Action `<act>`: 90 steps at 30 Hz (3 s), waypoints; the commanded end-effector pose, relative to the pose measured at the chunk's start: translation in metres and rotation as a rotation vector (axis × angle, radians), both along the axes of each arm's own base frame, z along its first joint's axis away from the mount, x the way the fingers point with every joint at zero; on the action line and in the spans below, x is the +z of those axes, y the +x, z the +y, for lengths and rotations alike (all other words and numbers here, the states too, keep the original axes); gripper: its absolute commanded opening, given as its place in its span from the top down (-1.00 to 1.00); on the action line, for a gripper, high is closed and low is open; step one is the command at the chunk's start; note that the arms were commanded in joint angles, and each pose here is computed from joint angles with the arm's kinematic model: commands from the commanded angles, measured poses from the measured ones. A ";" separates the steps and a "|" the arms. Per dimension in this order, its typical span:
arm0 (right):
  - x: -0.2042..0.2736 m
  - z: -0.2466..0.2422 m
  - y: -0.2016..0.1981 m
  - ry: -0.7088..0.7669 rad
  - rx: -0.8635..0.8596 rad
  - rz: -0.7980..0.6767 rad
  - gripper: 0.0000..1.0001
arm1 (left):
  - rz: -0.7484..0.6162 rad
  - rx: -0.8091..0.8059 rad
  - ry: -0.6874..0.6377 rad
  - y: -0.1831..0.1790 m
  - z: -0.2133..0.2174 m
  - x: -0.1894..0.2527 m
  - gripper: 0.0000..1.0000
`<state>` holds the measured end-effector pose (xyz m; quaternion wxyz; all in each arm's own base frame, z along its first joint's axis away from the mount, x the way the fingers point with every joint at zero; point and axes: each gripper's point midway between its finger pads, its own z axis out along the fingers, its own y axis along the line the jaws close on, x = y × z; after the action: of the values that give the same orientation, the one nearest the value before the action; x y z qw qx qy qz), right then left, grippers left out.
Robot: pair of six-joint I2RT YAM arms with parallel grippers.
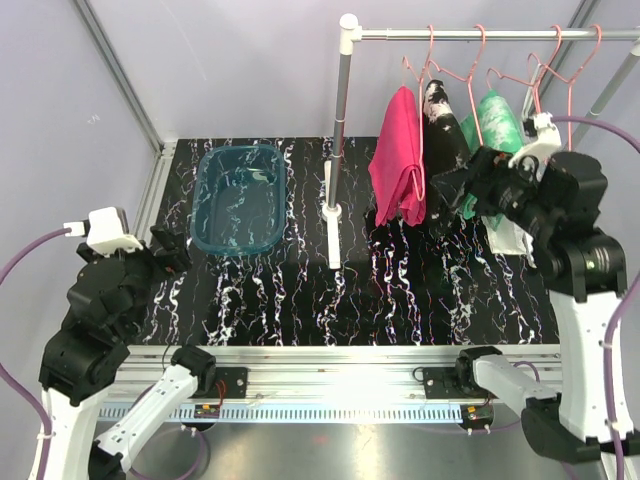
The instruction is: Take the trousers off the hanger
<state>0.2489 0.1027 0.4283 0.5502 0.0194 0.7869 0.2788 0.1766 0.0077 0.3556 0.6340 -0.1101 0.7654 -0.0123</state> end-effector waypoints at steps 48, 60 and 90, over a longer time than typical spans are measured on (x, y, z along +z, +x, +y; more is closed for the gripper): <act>0.049 0.025 0.158 -0.230 -0.191 -0.252 1.00 | 0.113 -0.291 -0.067 0.024 -0.069 -0.024 -0.98; 0.115 0.021 0.143 -0.173 -0.204 -0.376 1.00 | 0.108 -0.355 -0.121 0.029 -0.086 -0.035 -0.98; 0.109 0.045 0.022 0.055 0.096 -0.351 1.00 | -0.119 -0.648 -0.116 0.041 -0.263 0.055 -0.98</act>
<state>0.2894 0.1393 0.4737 0.5934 -0.0276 0.7586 0.2676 0.2143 -0.2434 0.3657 0.5739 0.1574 0.7603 -0.2604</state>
